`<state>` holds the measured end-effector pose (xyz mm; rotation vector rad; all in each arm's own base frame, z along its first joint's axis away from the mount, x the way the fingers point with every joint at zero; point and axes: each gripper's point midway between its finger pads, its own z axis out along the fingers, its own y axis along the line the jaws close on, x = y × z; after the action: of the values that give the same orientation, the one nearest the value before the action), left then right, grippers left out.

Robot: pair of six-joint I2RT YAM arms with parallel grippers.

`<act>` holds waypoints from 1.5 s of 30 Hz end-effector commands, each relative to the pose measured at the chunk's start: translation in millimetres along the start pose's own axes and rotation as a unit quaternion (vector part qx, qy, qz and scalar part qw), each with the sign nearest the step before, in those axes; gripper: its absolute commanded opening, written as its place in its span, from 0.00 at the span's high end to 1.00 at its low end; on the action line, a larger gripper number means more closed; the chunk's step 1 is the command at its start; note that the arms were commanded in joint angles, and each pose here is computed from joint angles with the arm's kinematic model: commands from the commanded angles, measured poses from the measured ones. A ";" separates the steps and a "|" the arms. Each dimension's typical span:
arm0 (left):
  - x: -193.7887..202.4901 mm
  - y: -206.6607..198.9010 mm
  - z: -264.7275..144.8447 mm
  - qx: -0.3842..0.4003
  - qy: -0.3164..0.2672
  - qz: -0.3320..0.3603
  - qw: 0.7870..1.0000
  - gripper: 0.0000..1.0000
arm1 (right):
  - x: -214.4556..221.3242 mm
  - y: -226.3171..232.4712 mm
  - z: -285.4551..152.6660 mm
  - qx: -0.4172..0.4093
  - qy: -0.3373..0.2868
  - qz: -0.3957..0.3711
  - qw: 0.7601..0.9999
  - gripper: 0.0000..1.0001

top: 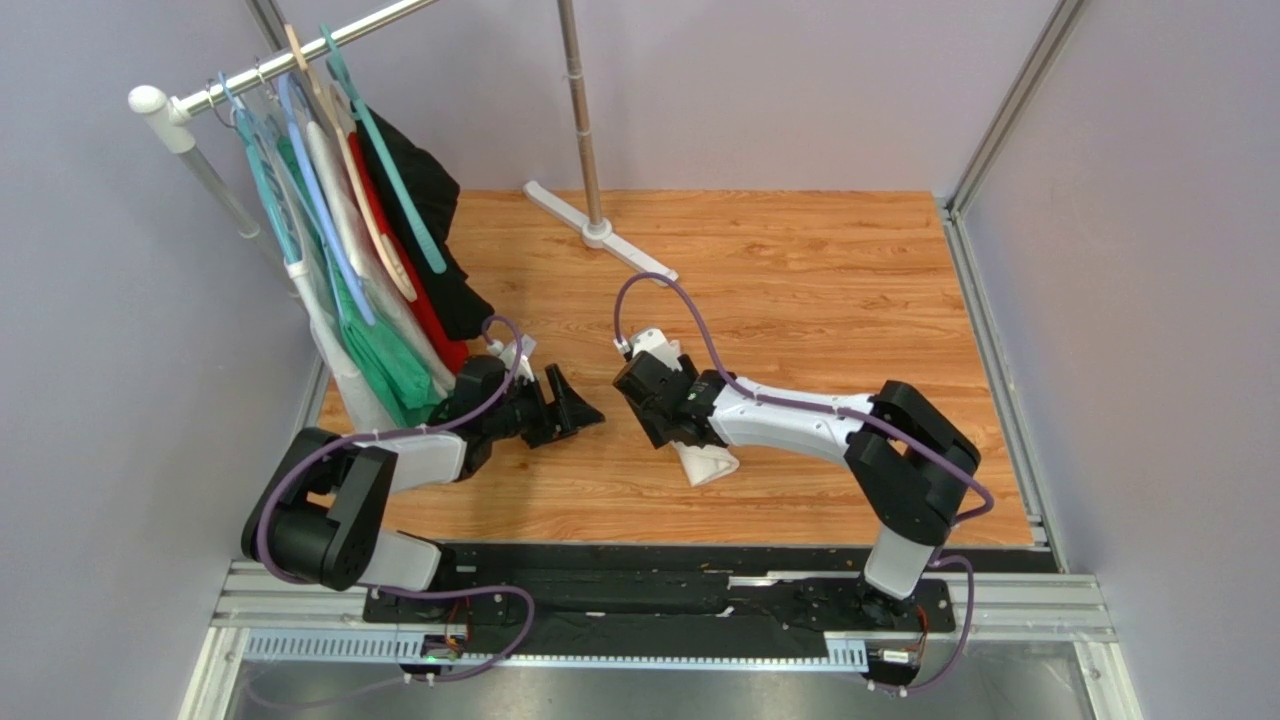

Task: Fold the napkin, place the utensils inside, and roll it up
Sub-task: Roll the napkin with the utensil

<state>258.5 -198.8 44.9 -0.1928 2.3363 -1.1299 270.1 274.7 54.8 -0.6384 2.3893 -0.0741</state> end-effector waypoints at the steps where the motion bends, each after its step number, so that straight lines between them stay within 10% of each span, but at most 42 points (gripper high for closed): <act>1: -10.4 -8.0 -2.3 0.011 -0.014 0.024 1.000 0.18 | -16.8 -5.5 -1.1 0.028 -0.027 -0.001 0.999 0.39; 14: -8.3 -5.6 0.1 0.011 -0.010 0.018 1.000 0.18 | 3.8 4.0 18.3 0.021 0.002 -0.016 1.000 0.52; 21: -6.5 -4.3 0.2 0.010 -0.008 0.016 1.000 0.18 | 2.8 16.2 17.0 -0.025 0.016 0.013 0.999 0.99; 45: -4.7 -7.0 -3.6 0.014 -0.007 0.019 1.000 0.18 | 5.1 -0.2 28.6 -0.117 0.054 0.210 0.969 0.93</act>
<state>257.5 -198.5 44.3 -0.1851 2.3400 -1.1275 285.3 280.7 33.7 -0.2889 2.5997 0.3756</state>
